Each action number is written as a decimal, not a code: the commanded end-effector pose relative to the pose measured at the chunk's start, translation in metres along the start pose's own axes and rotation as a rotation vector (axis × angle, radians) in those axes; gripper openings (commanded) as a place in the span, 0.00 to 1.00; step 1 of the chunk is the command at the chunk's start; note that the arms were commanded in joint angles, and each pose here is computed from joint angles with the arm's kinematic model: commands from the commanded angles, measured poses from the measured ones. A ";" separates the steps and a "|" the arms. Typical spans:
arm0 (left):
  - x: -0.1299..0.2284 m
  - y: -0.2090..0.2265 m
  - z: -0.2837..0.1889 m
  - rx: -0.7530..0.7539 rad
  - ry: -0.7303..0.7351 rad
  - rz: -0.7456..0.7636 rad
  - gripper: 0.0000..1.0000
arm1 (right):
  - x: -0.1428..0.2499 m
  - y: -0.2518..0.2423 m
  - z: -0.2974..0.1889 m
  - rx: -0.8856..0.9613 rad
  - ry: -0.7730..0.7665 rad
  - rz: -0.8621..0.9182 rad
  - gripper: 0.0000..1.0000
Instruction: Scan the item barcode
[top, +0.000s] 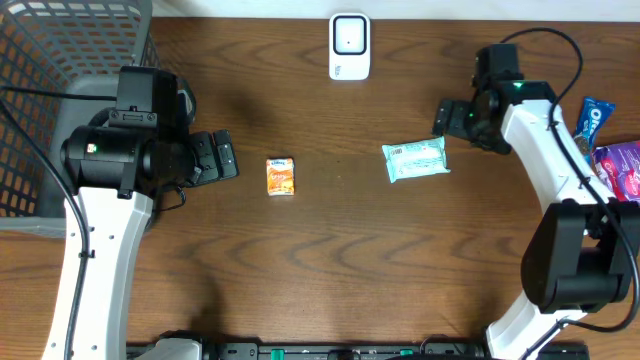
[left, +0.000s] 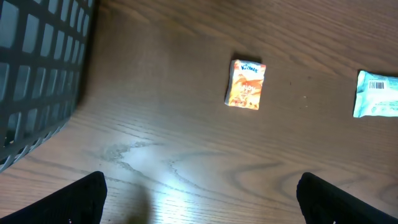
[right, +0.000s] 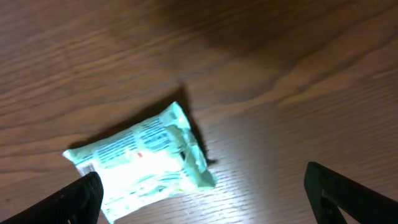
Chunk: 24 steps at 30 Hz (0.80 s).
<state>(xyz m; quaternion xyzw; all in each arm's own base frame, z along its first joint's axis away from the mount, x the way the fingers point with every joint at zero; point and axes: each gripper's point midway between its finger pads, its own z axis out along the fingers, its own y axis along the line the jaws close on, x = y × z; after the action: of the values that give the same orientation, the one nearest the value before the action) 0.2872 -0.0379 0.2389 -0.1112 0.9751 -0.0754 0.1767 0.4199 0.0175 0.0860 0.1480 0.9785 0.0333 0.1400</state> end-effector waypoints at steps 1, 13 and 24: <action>-0.004 0.000 -0.006 -0.001 -0.020 0.012 0.98 | 0.013 0.006 0.023 -0.082 0.093 -0.027 0.99; -0.004 0.000 -0.006 -0.001 -0.020 0.012 0.98 | 0.045 0.037 0.078 -0.313 0.287 -0.039 0.86; -0.004 0.000 -0.006 -0.001 -0.020 0.012 0.98 | 0.051 0.034 0.086 -0.305 0.316 -0.030 0.01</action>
<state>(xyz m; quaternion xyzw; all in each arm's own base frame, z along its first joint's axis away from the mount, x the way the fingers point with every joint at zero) 0.2871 -0.0379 0.2388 -0.1112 0.9751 -0.0754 0.1765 0.4133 0.0668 0.0096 0.1032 0.9723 0.2082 0.0260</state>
